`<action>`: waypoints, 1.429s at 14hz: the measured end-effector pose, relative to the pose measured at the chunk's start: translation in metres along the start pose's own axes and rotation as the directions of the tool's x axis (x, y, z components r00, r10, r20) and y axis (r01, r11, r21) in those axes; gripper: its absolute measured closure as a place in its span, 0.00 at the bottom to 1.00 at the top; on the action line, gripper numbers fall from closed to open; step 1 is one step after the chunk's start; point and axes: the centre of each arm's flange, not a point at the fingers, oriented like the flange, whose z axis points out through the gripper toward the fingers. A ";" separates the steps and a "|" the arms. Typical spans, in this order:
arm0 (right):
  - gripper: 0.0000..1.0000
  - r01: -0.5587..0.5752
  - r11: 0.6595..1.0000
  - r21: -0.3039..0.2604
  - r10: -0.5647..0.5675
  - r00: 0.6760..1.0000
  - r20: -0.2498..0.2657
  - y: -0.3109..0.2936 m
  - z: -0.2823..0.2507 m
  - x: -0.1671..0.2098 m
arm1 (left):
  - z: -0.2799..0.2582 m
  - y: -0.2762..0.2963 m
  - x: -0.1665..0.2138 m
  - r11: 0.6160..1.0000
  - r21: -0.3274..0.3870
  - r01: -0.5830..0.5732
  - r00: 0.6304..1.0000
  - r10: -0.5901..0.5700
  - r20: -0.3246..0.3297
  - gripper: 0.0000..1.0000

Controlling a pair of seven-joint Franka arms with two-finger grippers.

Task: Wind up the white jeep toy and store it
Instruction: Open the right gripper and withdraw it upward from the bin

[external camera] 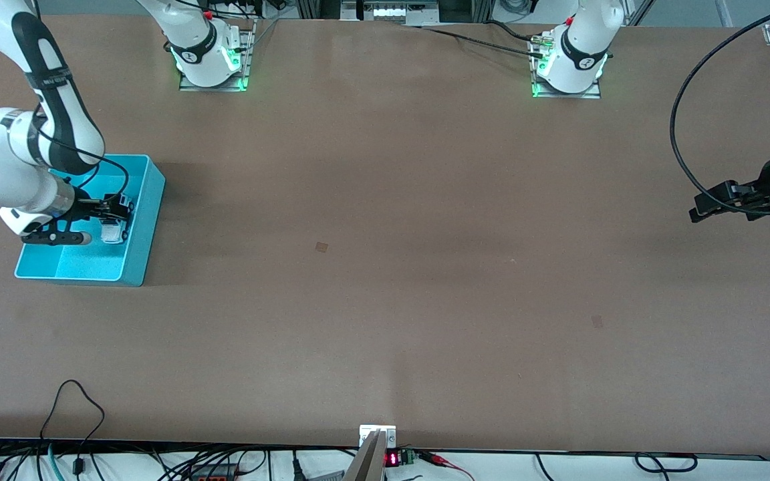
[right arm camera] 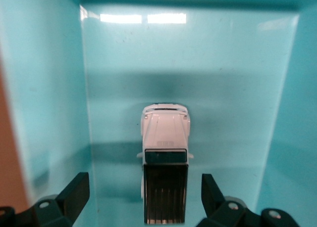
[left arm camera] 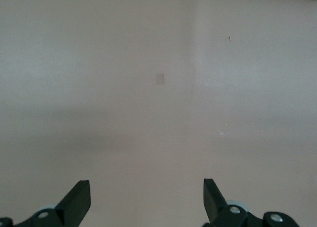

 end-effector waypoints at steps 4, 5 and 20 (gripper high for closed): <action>0.00 -0.011 1.000 -0.022 0.011 1.000 0.020 0.005 -0.130 0.015 | 0.000 0.000 0.000 1.000 0.000 0.000 1.000 0.000 0.000 0.00; 0.00 -0.011 1.000 -0.025 0.011 1.000 0.016 0.004 -0.154 0.016 | 0.000 0.000 0.000 1.000 0.000 0.000 1.000 0.000 0.000 0.00; 0.00 0.040 0.999 0.009 -0.039 0.999 -0.011 -0.060 -0.321 -0.010 | -0.002 0.001 -0.001 1.000 0.000 -0.002 1.000 0.002 -0.003 0.00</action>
